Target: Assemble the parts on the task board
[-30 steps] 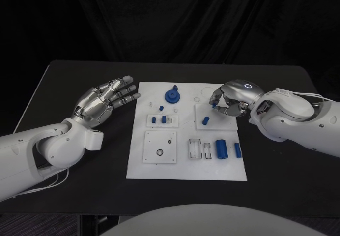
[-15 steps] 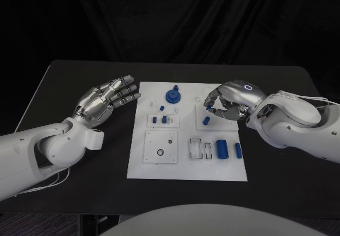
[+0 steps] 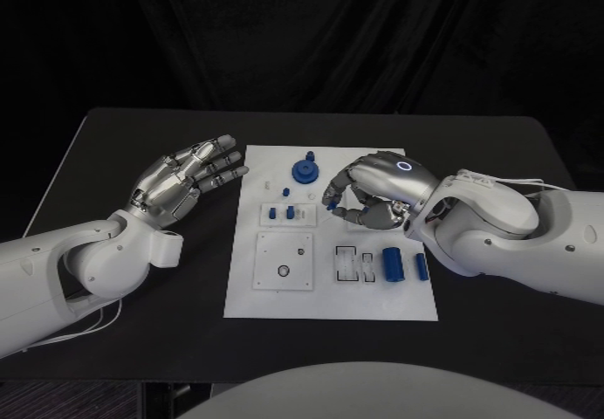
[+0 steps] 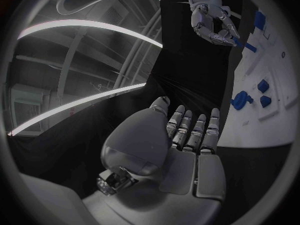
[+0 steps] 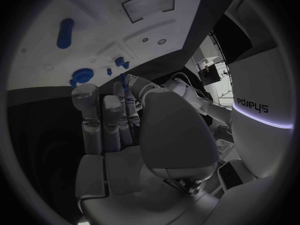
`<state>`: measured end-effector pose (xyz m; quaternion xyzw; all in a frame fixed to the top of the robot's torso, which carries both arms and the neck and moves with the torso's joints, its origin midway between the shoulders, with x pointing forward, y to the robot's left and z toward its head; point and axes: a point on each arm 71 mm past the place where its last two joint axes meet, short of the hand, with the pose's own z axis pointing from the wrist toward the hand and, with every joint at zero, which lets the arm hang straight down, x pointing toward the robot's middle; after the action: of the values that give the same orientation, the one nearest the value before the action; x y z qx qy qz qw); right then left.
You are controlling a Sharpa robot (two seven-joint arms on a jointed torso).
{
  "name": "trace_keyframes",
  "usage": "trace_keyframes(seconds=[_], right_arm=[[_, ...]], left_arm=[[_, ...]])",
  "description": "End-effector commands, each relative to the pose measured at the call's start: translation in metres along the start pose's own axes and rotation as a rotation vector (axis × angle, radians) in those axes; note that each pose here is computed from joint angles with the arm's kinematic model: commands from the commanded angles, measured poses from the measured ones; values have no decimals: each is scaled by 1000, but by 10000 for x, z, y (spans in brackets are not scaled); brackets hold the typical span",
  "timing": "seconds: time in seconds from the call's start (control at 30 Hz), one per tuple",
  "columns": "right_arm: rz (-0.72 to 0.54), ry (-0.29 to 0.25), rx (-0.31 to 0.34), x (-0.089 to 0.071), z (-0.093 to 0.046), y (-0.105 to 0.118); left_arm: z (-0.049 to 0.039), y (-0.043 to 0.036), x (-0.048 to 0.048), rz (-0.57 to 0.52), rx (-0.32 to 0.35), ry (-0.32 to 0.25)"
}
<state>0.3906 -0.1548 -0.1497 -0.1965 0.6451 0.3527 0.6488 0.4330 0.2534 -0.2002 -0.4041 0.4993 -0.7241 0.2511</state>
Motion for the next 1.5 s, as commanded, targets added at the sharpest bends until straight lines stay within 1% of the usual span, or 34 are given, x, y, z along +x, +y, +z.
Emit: trace_keyframes(seconds=[0.03, 0.37, 0.67, 1.07, 1.5], right_arm=[[1, 36, -28, 81, 66, 52], [17, 103, -57, 335, 237, 151], [36, 147, -71, 517, 302, 237], [48, 172, -74, 614, 311, 282], [48, 191, -62, 643, 293, 268]], left_arm=[[8, 4, 18, -14, 6, 10], [6, 15, 11, -16, 1, 11], [3, 35, 11, -19, -3, 12], [-26, 39, -10, -18, -6, 3], [-29, 50, -11, -19, -10, 4]])
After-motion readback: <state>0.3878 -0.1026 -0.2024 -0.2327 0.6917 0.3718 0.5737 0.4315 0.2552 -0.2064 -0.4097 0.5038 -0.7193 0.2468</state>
